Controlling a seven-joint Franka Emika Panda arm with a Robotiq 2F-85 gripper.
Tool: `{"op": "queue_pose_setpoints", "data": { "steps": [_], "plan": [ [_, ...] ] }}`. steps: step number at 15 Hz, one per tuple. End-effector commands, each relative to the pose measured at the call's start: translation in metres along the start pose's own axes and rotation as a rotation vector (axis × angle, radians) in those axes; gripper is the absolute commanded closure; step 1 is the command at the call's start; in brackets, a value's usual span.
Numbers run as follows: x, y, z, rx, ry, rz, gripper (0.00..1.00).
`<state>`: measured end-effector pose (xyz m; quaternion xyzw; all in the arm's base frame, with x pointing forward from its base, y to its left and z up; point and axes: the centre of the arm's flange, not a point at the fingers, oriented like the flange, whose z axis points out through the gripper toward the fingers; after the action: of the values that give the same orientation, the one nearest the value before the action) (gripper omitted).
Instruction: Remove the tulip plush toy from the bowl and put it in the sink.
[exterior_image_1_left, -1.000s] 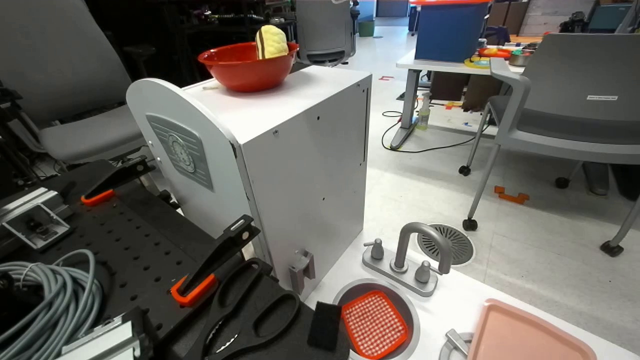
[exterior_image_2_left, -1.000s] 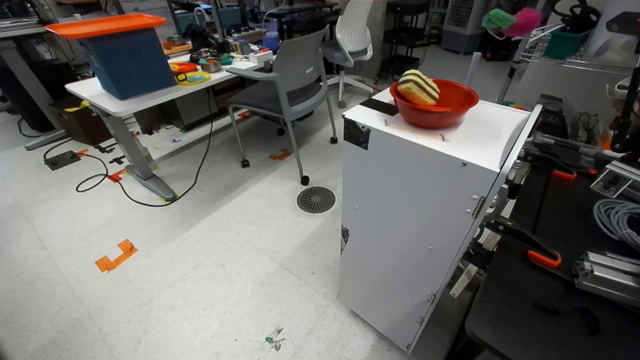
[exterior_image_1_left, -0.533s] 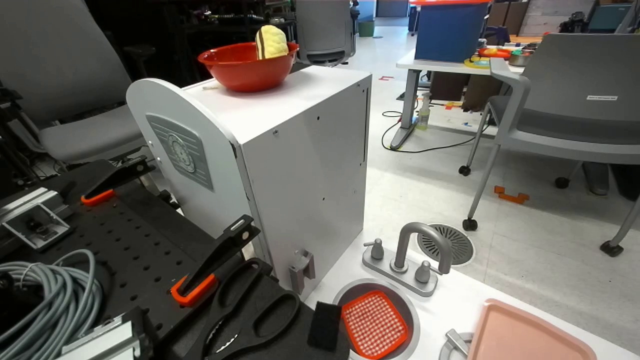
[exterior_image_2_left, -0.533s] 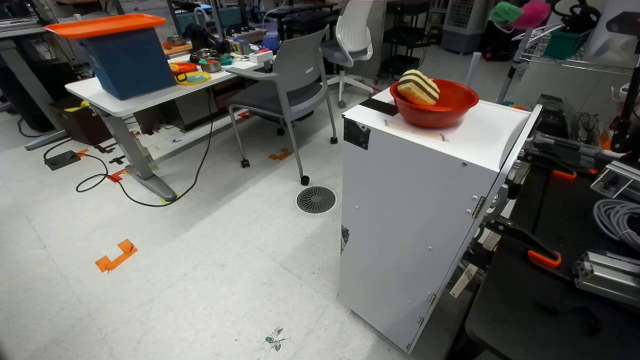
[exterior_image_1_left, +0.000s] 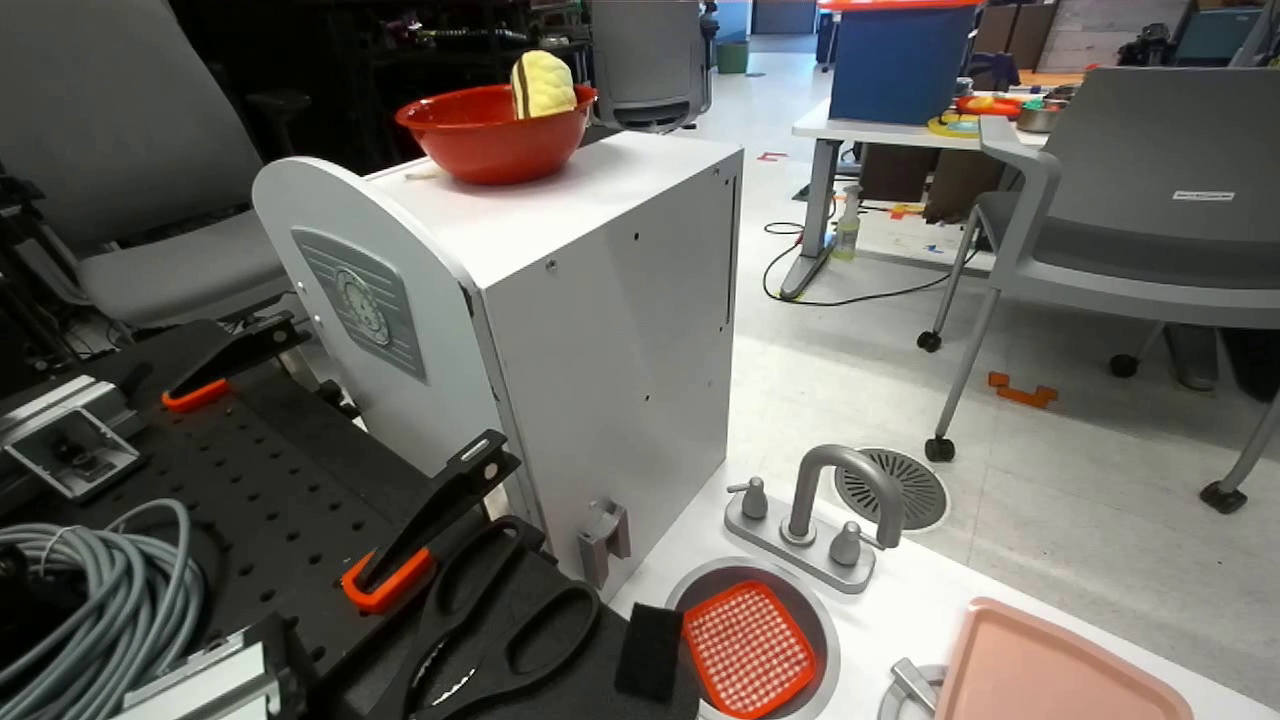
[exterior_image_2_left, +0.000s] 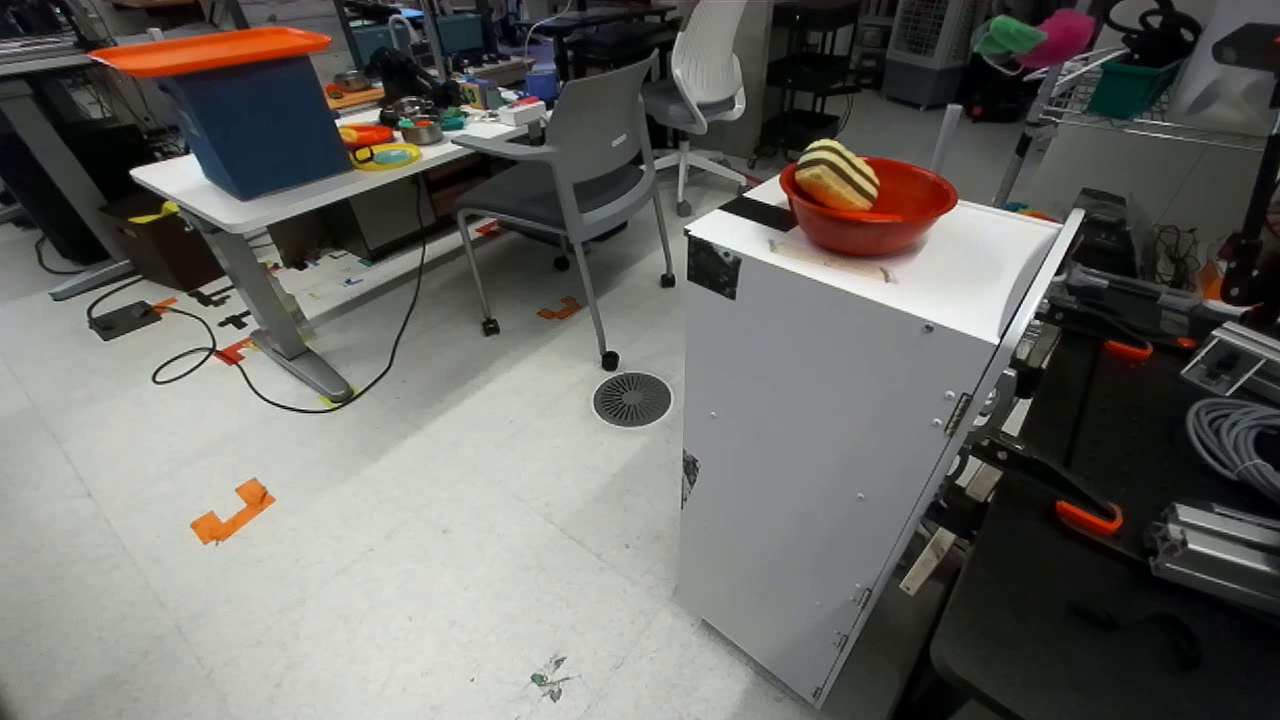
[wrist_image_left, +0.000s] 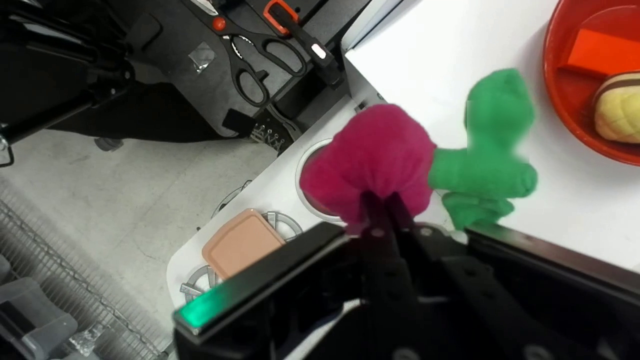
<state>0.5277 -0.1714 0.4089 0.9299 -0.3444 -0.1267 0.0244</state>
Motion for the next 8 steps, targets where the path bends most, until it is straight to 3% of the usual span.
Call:
{"op": "queue_pose_setpoints", "data": {
  "steps": [1,4,5,6,8],
  "plan": [
    [-0.0049,-0.0076,-0.0036,-0.028,0.042,-0.068,0.99],
    [-0.007,-0.0093,-0.0027,-0.017,0.058,-0.091,0.99],
    [-0.0074,-0.0094,-0.0023,-0.013,0.059,-0.101,0.72],
    [-0.0074,-0.0094,-0.0021,-0.013,0.061,-0.106,0.7],
    [-0.0069,-0.0092,-0.0011,-0.005,0.066,-0.111,0.56]
  ]
}}
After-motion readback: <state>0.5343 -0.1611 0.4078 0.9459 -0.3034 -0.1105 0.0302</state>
